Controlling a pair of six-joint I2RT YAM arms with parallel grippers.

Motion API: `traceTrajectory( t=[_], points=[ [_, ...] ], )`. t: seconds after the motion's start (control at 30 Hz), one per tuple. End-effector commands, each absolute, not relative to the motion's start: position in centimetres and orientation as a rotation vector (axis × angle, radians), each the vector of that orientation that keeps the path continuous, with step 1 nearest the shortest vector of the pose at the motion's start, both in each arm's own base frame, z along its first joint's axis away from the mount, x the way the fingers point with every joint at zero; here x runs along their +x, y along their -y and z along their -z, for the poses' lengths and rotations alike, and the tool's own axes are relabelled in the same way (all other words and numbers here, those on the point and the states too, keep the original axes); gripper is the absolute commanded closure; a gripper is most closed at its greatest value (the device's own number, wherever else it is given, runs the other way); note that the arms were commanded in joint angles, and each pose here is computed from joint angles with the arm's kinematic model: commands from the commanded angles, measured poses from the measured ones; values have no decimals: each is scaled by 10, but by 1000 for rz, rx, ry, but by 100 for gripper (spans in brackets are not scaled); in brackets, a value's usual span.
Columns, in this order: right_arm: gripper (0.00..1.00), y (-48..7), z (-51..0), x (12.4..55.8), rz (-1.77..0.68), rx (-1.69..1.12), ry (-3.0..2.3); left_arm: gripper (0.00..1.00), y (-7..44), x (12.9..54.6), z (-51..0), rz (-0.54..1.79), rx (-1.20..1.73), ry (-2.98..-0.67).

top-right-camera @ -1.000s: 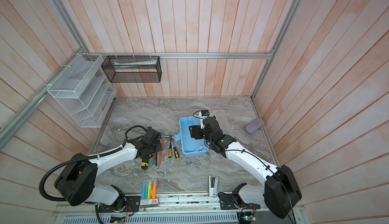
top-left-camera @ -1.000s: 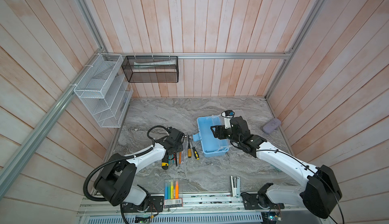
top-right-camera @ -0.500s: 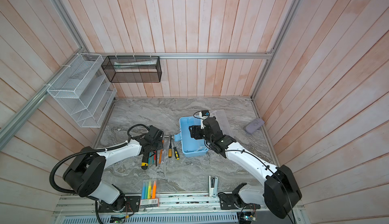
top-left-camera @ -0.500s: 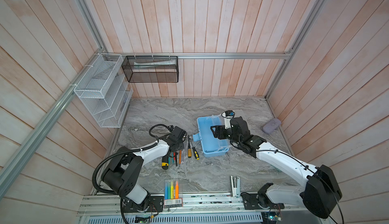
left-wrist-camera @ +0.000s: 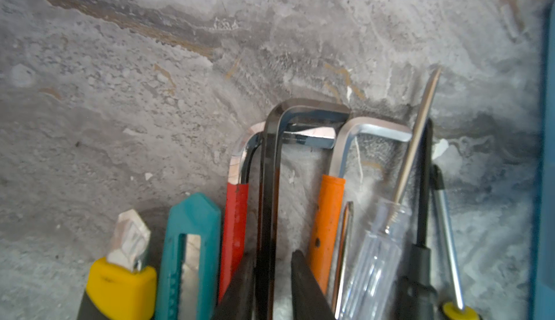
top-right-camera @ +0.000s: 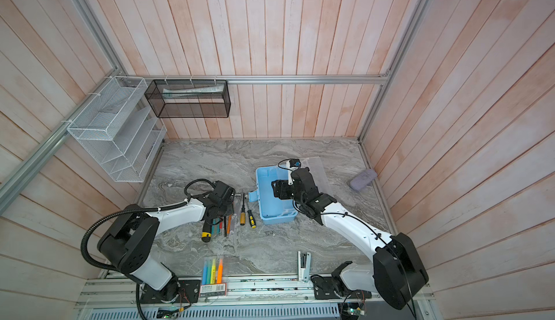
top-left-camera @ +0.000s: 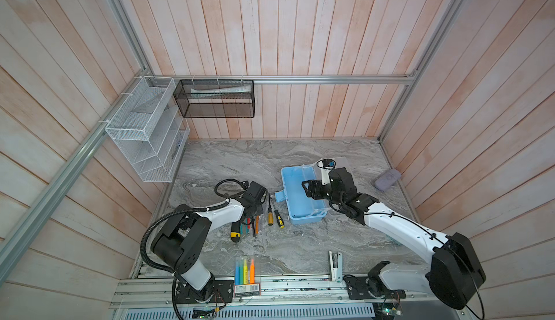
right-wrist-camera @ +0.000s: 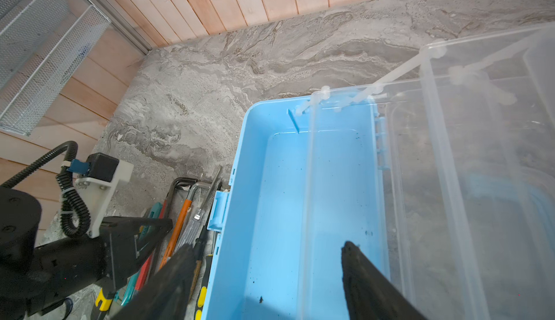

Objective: Pack the tool kit
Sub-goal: 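Lower the left gripper onto the black L-shaped hex key and close, then lift the black hex key with the left gripper over the box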

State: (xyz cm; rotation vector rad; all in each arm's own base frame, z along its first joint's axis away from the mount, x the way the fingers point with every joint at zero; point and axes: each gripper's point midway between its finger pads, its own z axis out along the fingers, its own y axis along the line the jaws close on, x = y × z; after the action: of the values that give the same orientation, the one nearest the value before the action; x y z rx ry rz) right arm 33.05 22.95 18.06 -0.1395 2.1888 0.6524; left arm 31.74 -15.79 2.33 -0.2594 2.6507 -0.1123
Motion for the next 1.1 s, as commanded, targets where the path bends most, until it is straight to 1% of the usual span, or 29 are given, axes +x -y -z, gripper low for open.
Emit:
traceTrajectory(
  t=[0.0,0.3,0.47,0.5,0.57,0.63,0.7,0.87,1.07],
  points=[
    [24,-231,-175,331,-677,-131,-2197,75,158,328,-26,92,-257,-2631],
    [25,-227,-172,332,-686,-119,-2203,77,157,329,-18,55,-259,-2647],
    [25,-227,-170,334,-692,-116,-2206,83,155,330,-15,38,-262,-2650],
    [25,-227,-169,334,-694,-114,-2210,86,155,331,-14,35,-262,-2651],
    [25,-228,-168,335,-698,-112,-2212,86,153,331,-13,32,-262,-2652],
    [25,-229,-167,335,-706,-114,-2215,90,152,331,-14,30,-263,-2651],
    [25,-232,-166,336,-716,-118,-2217,100,150,332,-16,31,-264,-2644],
    [25,-233,-166,342,-740,-108,-2226,100,156,340,-38,90,-231,-2593],
    [25,-234,-185,349,-832,-91,-2192,100,186,352,-103,320,-166,-2499]
  ],
)
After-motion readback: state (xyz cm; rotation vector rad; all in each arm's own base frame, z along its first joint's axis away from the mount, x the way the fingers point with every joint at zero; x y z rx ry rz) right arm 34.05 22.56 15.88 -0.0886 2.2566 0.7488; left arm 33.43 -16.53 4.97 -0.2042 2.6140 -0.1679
